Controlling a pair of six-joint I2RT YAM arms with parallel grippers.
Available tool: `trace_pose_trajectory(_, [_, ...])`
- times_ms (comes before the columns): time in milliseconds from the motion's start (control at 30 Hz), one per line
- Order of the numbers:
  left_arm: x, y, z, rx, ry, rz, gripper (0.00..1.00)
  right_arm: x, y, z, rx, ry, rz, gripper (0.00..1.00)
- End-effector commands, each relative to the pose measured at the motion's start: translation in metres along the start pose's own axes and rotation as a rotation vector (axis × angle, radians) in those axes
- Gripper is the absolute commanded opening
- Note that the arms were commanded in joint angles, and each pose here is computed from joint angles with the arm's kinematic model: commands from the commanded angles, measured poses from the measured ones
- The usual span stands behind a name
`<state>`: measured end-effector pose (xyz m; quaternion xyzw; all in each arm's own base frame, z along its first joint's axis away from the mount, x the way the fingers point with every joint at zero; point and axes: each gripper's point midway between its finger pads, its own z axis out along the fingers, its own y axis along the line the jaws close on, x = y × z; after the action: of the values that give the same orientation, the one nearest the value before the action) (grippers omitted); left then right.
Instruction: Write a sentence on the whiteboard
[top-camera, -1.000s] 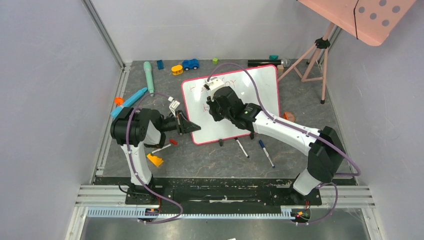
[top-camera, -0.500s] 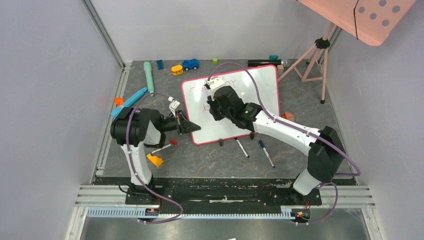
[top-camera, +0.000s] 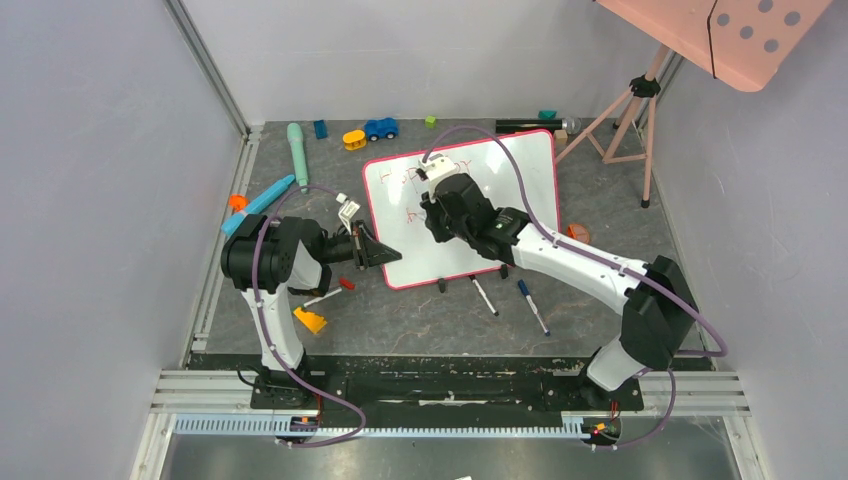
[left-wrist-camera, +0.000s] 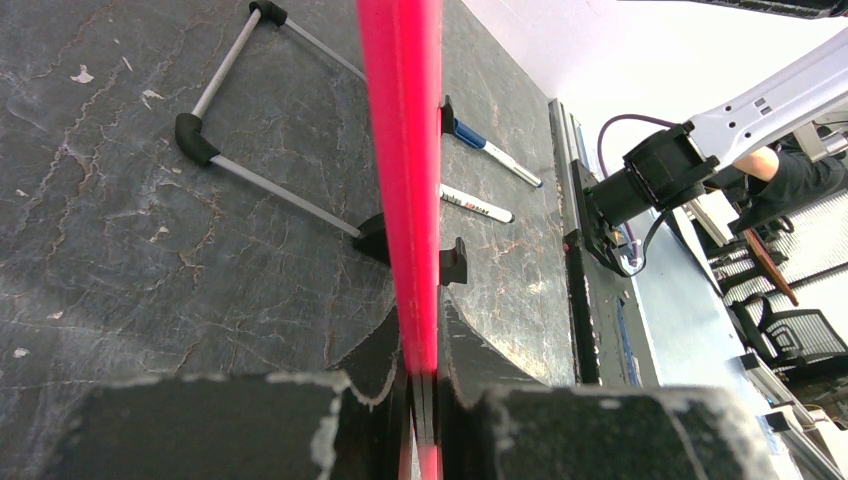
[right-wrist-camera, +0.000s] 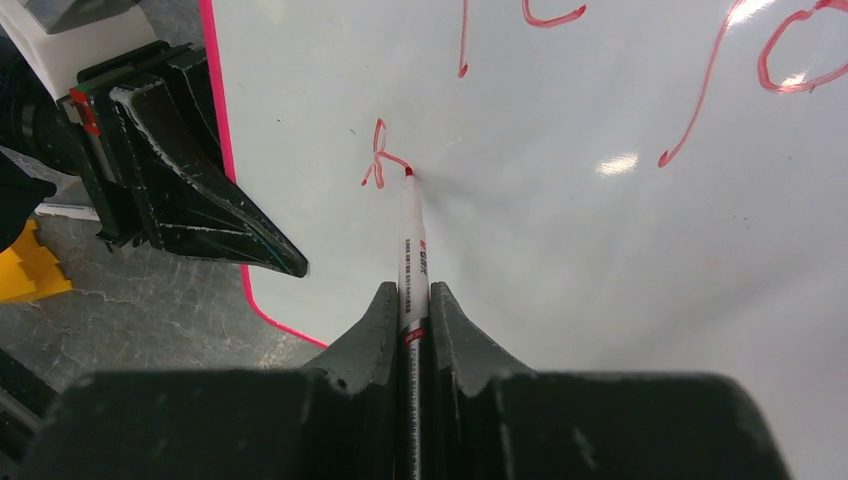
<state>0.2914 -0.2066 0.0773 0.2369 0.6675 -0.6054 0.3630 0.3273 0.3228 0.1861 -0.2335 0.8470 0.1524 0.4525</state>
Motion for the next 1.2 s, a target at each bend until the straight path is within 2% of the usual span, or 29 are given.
trace_pose_trajectory(0, [0.002, -0.005, 0.003, 0.062, 0.023, 0.194, 0.02, 0.008, -0.018, 0.000, 0.059, 0.013, 0.012, 0.00])
trace_pose_trajectory(333, [0.002, -0.005, 0.003, 0.063, 0.024, 0.194, 0.02, 0.019, -0.008, 0.003, 0.006, 0.037, 0.013, 0.00])
trace_pose_trajectory(767, [0.002, -0.006, 0.003, 0.064, 0.024, 0.198, 0.02, 0.000, 0.004, 0.008, -0.036, -0.001, 0.015, 0.00])
trace_pose_trajectory(1033, [0.002, -0.006, 0.003, 0.065, 0.024, 0.202, 0.02, -0.030, 0.019, -0.010, -0.127, -0.089, 0.019, 0.00])
trace_pose_trajectory(1167, [0.002, -0.006, 0.003, 0.066, 0.025, 0.201, 0.02, -0.043, 0.014, -0.025, -0.117, -0.136, 0.016, 0.00])
